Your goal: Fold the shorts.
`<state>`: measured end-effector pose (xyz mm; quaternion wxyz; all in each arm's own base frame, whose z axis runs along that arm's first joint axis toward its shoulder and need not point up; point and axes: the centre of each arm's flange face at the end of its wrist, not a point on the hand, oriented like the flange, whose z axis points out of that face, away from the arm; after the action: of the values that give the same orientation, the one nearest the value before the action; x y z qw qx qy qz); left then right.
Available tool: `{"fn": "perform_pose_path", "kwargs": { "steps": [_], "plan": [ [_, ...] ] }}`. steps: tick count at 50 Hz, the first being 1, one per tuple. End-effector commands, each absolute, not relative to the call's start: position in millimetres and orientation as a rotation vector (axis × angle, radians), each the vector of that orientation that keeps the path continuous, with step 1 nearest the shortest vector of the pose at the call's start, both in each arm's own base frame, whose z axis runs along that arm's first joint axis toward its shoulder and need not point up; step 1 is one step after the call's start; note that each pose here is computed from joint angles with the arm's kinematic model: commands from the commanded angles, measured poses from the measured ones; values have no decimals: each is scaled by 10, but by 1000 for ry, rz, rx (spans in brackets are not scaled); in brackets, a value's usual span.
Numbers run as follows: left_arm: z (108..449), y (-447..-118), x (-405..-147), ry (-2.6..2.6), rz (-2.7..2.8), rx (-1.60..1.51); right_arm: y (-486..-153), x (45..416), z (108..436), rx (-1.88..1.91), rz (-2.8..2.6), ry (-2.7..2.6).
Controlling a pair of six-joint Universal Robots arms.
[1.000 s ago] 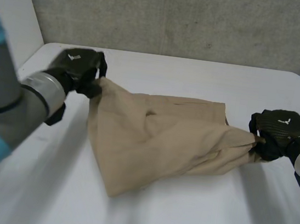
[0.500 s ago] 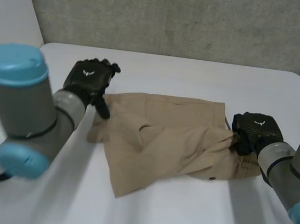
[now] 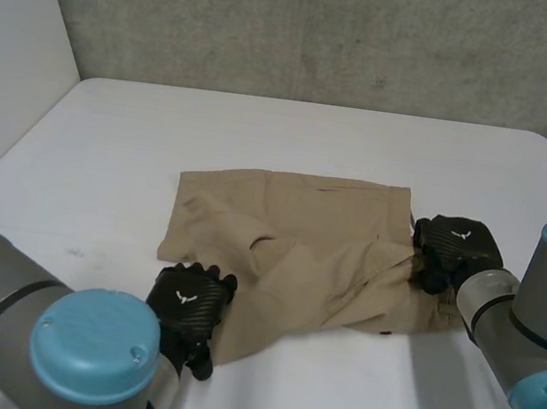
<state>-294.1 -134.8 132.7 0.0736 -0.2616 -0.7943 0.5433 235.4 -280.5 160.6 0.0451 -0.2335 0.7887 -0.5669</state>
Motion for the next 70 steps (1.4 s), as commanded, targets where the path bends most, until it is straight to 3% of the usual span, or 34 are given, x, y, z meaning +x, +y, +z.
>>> {"fn": "perform_pose_path", "kwargs": {
  "steps": [1, 25, 39, 47, 59, 64, 70],
  "plan": [
    [1243, -1472, -3038, -2372, 1651, -766, -2764, 2369, 1571, -726, -1723, 2407],
    [1190, -1636, -3147, -2370, 1677, -755, -2738, 2363, 1575, -741, -1734, 2405],
    [1862, -1610, -2930, -2248, 1834, -647, -2500, 2410, 1862, -1026, -1834, 2328],
    [2413, -1597, -2602, -2232, 2005, -783, -2176, 2299, 2254, -1290, -1814, 2334],
    [3098, -1398, -2396, -2036, 2101, -838, -1756, 2219, 2955, -1315, -1949, 2144],
    [3146, -1367, -2389, -2020, 2096, -848, -1669, 2196, 3030, -1339, -1954, 2114],
    [2958, -1407, -2390, -2090, 2034, -873, -1719, 2214, 2898, -1433, -1908, 2135]
  ]
}}
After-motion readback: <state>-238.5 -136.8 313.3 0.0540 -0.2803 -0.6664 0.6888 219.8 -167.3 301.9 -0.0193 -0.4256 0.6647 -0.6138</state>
